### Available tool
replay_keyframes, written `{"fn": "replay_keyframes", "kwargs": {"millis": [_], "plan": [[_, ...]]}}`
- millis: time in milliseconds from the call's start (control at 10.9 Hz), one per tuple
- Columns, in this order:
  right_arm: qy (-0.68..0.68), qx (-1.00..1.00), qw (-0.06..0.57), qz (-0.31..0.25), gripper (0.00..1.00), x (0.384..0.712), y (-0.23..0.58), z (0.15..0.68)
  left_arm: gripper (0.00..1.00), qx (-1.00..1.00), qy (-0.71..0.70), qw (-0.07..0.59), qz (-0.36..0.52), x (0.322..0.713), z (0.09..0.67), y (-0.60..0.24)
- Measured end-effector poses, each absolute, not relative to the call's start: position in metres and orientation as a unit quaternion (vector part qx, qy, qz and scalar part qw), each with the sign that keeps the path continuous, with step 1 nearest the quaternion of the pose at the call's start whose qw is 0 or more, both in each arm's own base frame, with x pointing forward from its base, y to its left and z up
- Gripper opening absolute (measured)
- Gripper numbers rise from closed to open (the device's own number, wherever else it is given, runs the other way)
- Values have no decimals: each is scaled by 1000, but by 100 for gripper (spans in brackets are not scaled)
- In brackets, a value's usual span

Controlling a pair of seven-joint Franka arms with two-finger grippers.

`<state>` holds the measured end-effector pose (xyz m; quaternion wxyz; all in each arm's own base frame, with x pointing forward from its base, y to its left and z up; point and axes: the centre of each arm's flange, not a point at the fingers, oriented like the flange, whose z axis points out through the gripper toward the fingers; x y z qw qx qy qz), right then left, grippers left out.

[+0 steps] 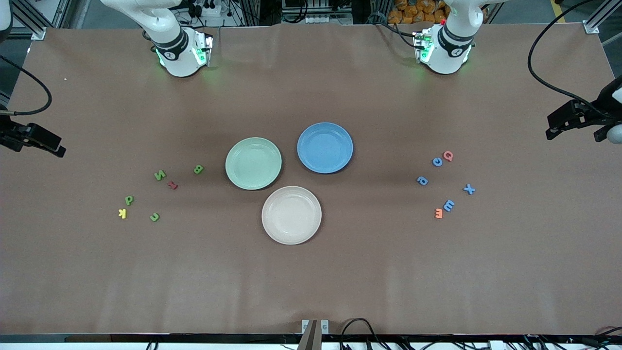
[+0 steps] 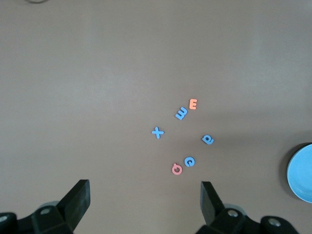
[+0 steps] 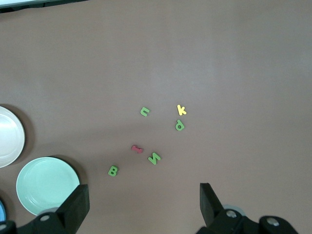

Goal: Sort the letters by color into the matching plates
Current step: 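Move the left gripper toward the blue foam letters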

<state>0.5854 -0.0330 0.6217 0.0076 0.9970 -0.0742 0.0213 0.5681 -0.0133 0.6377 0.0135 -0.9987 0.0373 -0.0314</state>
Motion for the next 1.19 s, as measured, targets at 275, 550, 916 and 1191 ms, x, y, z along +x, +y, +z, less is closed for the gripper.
{"fn": "replay_keyframes", "kwargs": {"millis": [275,550,916,1191], "plan": [[-74,997,8,21,100,586,-33,621,100,-999,39,13,-31,568,638,-15],[-74,997,8,21,100,586,-33,621,100,-999,40,13,-30,568,636,-16],[-71,997,8,18,100,588,-30,617,100,-999,39,13,-15,570,622,-15],[-71,997,8,17,100,589,-29,615,100,-999,44,11,5,578,594,-20]]}}
